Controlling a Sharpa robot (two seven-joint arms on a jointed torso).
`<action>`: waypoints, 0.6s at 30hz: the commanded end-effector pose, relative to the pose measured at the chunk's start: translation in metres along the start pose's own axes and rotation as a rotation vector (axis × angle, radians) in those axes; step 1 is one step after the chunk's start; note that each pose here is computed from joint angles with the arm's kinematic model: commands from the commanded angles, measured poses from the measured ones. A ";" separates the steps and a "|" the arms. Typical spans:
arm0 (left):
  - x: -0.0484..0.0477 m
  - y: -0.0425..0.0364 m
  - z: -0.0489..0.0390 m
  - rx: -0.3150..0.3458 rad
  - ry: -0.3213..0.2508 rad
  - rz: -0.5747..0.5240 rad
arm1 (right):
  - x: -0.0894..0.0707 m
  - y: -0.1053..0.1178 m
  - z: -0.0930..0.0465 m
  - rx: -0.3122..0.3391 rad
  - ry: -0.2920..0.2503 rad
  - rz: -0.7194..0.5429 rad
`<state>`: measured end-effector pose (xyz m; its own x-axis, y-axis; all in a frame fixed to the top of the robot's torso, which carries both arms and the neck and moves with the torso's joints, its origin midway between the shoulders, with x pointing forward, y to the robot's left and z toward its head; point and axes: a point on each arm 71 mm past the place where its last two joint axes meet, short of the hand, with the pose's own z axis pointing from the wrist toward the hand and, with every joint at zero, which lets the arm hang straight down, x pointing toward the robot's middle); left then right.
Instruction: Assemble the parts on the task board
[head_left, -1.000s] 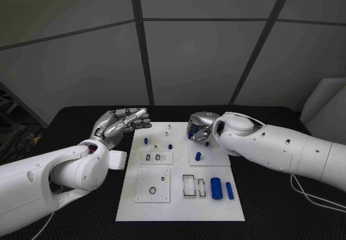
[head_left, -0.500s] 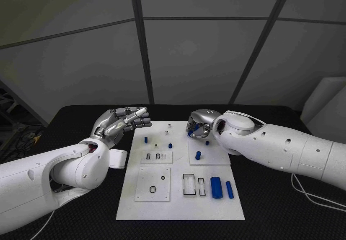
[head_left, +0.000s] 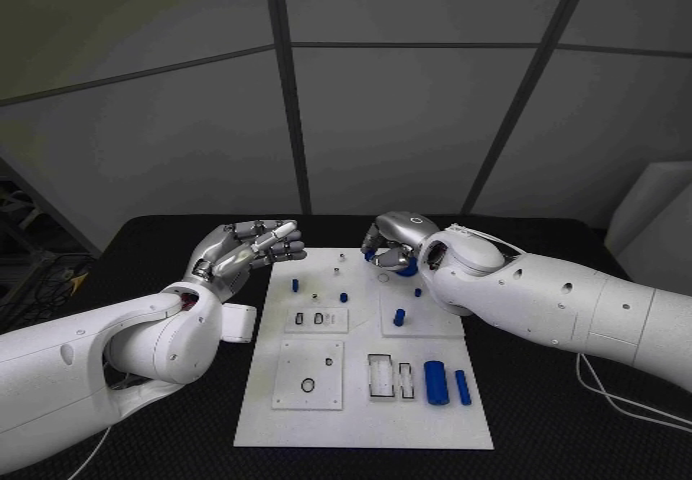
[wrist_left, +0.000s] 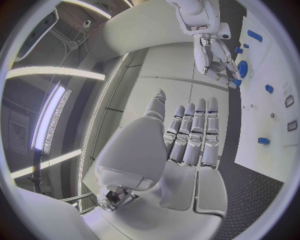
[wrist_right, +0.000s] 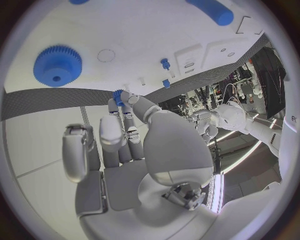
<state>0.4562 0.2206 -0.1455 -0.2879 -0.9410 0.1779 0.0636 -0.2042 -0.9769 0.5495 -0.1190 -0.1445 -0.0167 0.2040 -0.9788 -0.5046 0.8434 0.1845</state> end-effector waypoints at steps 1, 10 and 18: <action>0.0032 -0.0020 0.0007 0.010 0.020 -0.003 | -0.006 0.002 0.006 -0.018 -0.076 0.009; 0.0062 -0.0034 0.0023 0.013 0.027 -0.005 | -0.001 0.011 0.020 -0.036 -0.058 0.010; 0.0076 -0.0047 0.0038 0.016 0.031 -0.005 | 0.003 0.018 0.028 -0.049 -0.038 0.010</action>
<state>0.4575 0.2155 -0.1413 -0.3003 -0.9369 0.1791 0.0690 -0.2086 -0.9756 0.5639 -0.0902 -0.1437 0.0124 0.2306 -0.9730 -0.5293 0.8270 0.1893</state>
